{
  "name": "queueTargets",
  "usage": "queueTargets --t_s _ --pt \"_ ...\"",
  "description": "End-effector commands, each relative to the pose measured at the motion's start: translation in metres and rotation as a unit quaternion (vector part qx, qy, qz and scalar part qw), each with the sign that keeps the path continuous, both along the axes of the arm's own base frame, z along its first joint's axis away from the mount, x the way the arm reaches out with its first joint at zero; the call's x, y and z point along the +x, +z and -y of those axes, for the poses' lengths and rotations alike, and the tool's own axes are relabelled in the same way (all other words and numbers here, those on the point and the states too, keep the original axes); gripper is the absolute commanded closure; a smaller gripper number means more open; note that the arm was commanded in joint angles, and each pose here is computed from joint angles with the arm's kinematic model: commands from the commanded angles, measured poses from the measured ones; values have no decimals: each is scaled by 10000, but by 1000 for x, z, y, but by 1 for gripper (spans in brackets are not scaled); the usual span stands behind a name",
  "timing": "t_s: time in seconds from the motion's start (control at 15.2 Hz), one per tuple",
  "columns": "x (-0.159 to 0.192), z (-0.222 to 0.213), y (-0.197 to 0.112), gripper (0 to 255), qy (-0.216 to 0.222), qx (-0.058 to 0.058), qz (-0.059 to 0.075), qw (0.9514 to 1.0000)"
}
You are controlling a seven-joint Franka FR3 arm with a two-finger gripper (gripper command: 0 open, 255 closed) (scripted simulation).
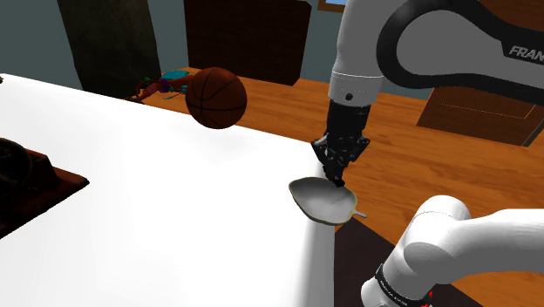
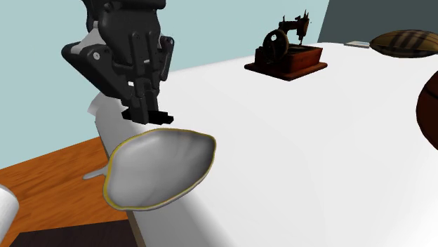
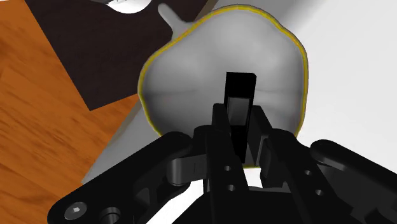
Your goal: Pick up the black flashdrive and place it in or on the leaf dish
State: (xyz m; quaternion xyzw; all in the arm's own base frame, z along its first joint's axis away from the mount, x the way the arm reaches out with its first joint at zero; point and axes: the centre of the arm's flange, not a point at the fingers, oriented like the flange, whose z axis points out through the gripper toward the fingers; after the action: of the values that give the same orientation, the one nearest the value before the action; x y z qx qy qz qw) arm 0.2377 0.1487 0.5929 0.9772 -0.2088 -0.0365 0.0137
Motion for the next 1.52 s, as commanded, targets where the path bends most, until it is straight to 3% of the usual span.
queueTargets --t_s 0.0,0.79,1.32,1.39,1.45 --pt "-4 4 -9 255 3 2 -4 10000" --pt "-4 4 -74 255 3 2 -4 10000" --pt "-4 4 -74 255 3 2 -5 10000" --pt "-4 4 -74 0 3 2 -5 10000" --pt "-4 4 -74 0 3 2 -5 10000"
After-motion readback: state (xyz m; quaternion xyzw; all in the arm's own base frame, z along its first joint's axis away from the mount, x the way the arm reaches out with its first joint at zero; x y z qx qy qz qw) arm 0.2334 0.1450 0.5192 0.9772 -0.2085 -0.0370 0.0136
